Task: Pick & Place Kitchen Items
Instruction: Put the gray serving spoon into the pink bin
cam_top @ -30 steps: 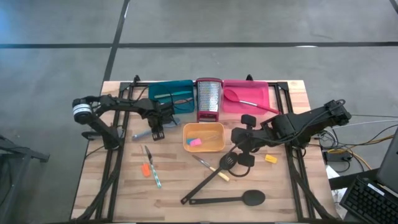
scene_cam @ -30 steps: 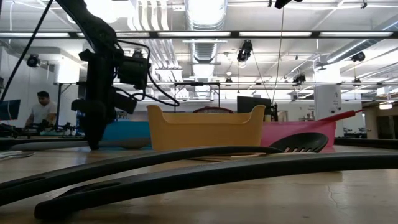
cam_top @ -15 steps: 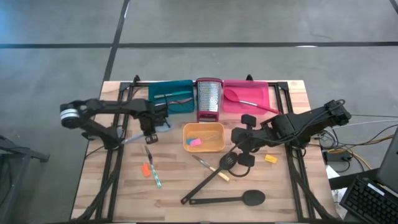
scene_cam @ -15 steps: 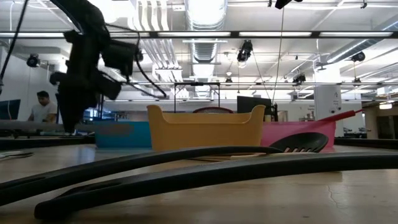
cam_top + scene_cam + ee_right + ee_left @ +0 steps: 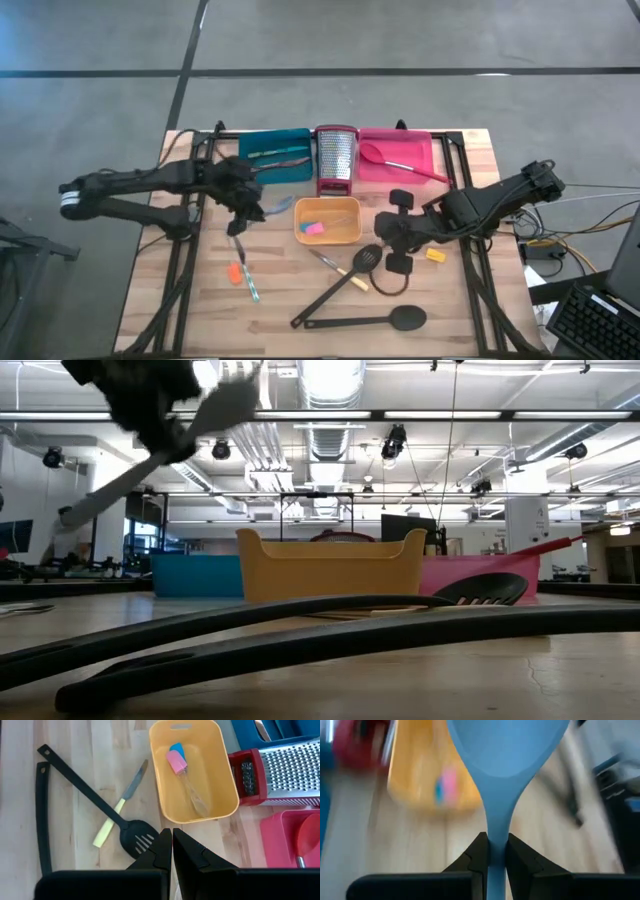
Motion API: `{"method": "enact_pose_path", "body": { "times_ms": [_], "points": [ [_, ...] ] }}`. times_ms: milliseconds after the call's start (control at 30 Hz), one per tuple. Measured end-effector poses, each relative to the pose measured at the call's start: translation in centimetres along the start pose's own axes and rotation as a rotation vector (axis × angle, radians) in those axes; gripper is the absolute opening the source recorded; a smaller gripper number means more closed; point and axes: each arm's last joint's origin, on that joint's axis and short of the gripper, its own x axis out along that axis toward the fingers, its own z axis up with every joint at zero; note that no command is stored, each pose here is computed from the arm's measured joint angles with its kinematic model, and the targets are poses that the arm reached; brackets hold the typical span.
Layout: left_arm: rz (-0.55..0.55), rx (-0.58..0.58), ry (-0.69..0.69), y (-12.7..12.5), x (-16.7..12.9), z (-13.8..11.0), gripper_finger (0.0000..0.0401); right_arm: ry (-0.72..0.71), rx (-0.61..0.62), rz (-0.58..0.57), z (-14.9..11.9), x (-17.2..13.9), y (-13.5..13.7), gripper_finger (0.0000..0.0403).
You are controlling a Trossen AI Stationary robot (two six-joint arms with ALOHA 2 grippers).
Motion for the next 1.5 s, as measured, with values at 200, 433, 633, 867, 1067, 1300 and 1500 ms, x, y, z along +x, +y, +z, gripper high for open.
{"method": "enact_pose_path", "body": {
  "times_ms": [200, 433, 633, 867, 1067, 1300, 1500],
  "points": [
    [-0.105, 0.290, -0.277, -1.4, -0.4, 2.6, 0.0042, -0.087, -0.049, -0.066, -1.4, -1.3, 2.7, 0.0008],
    [-0.424, 0.724, -0.567, -3.0, 1.1, 5.0, 0.0042, -0.221, -0.121, -0.177, -3.8, -1.8, 5.5, 0.0008],
    [-0.696, 0.986, -0.724, -3.6, 3.6, 6.0, 0.0042, -0.292, -0.145, -0.211, -4.9, -0.1, 6.5, 0.0008],
    [-0.902, 1.068, -0.764, -3.3, 6.2, 7.4, 0.0042, -0.436, -0.242, -0.149, -4.4, 2.8, 7.6, 0.0008],
    [-1.081, 1.119, -0.779, -3.7, 6.3, 9.7, 0.0042, -0.636, -0.285, -0.068, -3.4, 4.9, 7.9, 0.0008],
    [-1.160, 1.093, -0.745, -3.6, 6.9, 11.4, 0.0042, -0.777, -0.251, 0.123, -2.0, 6.4, 6.2, 0.0045],
    [-1.176, 1.041, -0.705, -3.4, 7.9, 12.1, 0.0042, -0.804, -0.254, 0.419, -0.1, 7.9, 4.0, 0.0120]
  ]
}}
